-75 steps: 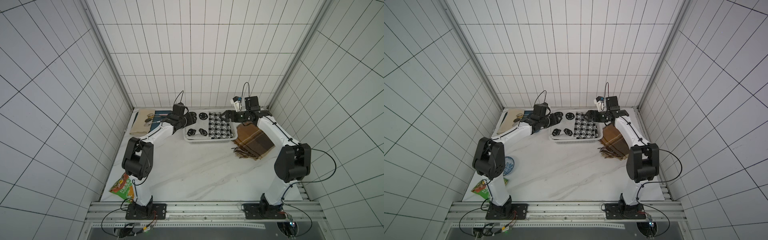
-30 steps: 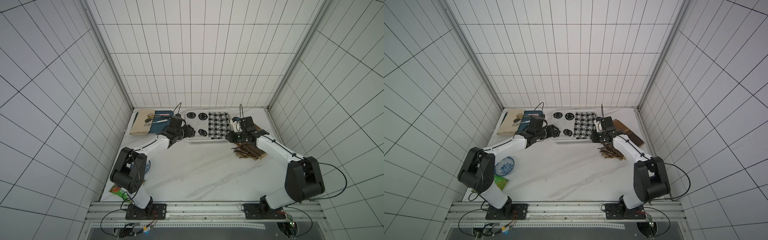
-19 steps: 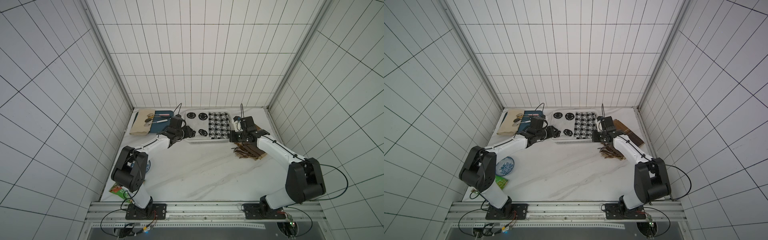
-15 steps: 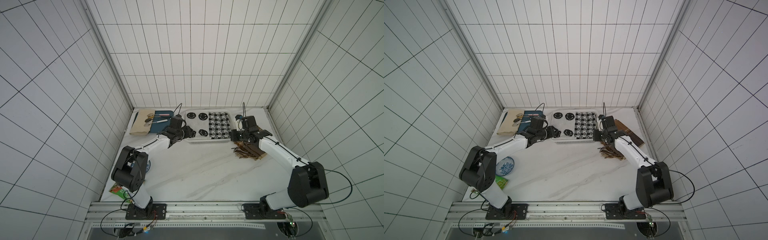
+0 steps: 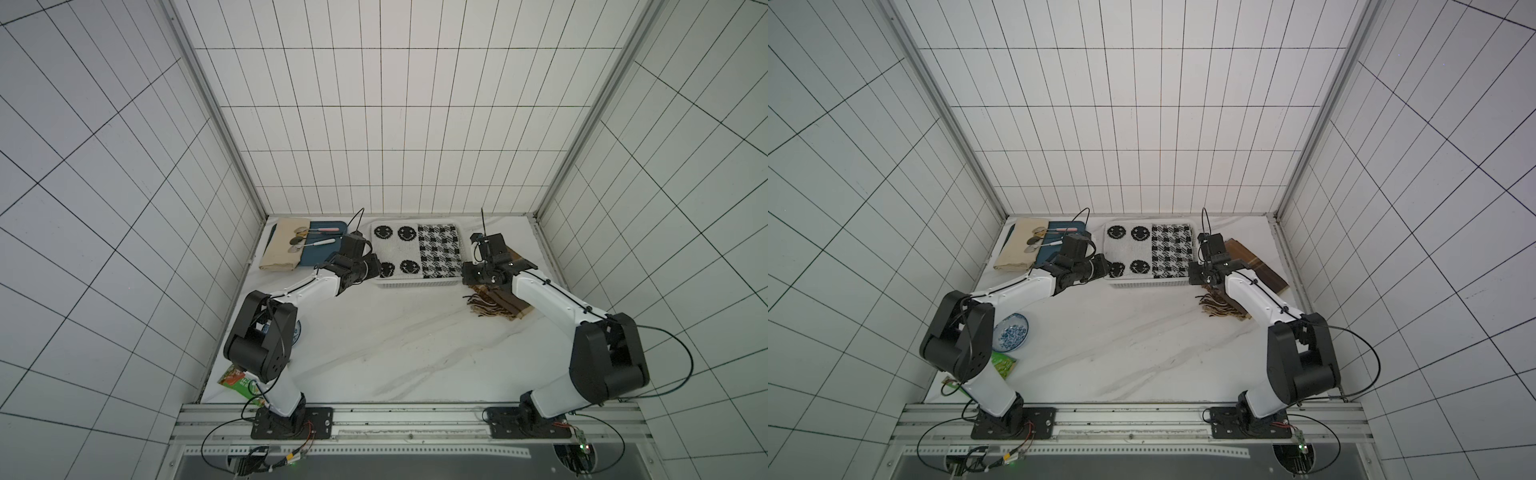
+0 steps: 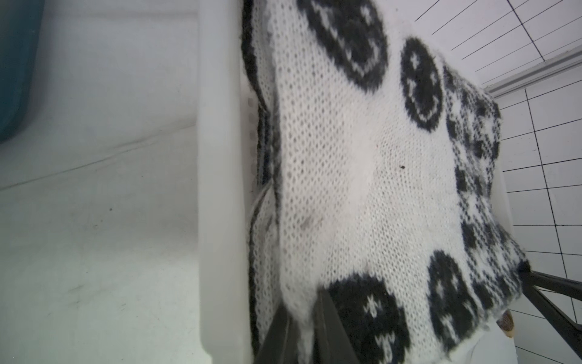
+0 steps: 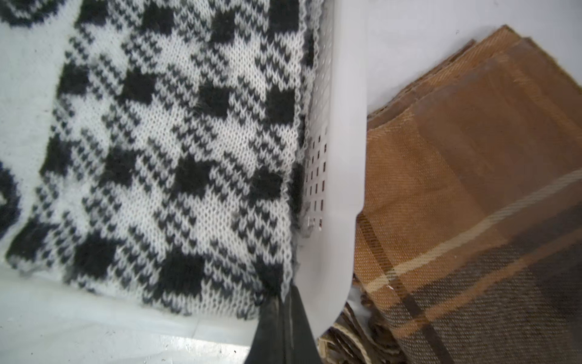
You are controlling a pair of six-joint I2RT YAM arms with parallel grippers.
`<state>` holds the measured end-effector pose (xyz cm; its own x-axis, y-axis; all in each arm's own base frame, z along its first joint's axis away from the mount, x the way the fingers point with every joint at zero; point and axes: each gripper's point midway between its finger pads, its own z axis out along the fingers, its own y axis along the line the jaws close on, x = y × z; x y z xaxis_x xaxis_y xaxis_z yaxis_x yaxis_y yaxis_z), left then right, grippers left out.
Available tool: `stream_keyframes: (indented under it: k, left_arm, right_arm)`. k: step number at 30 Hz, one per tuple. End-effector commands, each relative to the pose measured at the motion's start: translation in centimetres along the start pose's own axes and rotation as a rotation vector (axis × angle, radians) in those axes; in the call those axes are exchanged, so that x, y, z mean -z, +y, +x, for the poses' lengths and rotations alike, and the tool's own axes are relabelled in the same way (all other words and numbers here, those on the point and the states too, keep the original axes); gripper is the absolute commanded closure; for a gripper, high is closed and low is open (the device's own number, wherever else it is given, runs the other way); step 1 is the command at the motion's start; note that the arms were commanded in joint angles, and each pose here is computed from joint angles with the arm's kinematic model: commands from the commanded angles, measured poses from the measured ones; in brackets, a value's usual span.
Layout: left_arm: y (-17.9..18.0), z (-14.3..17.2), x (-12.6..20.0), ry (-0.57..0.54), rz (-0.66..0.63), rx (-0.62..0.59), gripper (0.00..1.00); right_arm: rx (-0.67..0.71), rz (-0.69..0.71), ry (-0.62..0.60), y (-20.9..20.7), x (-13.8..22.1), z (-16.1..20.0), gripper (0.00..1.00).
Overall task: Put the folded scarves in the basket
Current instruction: Place the scarf in the basket.
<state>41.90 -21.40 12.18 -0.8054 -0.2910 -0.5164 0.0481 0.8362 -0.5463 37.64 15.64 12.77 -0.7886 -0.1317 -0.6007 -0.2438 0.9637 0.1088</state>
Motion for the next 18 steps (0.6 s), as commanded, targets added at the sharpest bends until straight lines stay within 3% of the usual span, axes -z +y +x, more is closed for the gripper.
stream_keyframes:
  k: [1, 4, 10, 13, 16, 18]
  left_arm:
    - [1.6, 0.0, -0.3, 0.008, -0.041, 0.010, 0.88]
    - [2.3, -0.2, -0.1, -0.002, -0.051, 0.027, 0.91]
    - [2.0, -0.1, 0.3, -0.010, -0.045, 0.020, 0.86]
    - [1.9, 0.0, 0.2, -0.002, -0.040, 0.022, 0.70]
    - [1.4, 0.2, 0.1, 0.006, -0.023, 0.022, 0.67]
    - [0.9, 0.3, 0.3, 0.004, -0.015, 0.016, 0.57]
  right_arm:
    - [0.023, 0.066, 0.063, -1.1, -0.5, 1.4, 0.98]
    - [0.029, 0.090, 0.075, -1.6, -0.6, 1.5, 0.99]
    - [0.037, 0.115, 0.050, -2.1, 0.1, 1.1, 0.99]
    - [0.038, 0.076, 0.061, -1.3, -0.3, 1.2, 0.95]
    - [0.053, 0.048, 0.064, -0.3, -0.3, 1.2, 0.88]
    - [0.062, 0.042, 0.057, 0.2, 0.1, 1.1, 0.80]
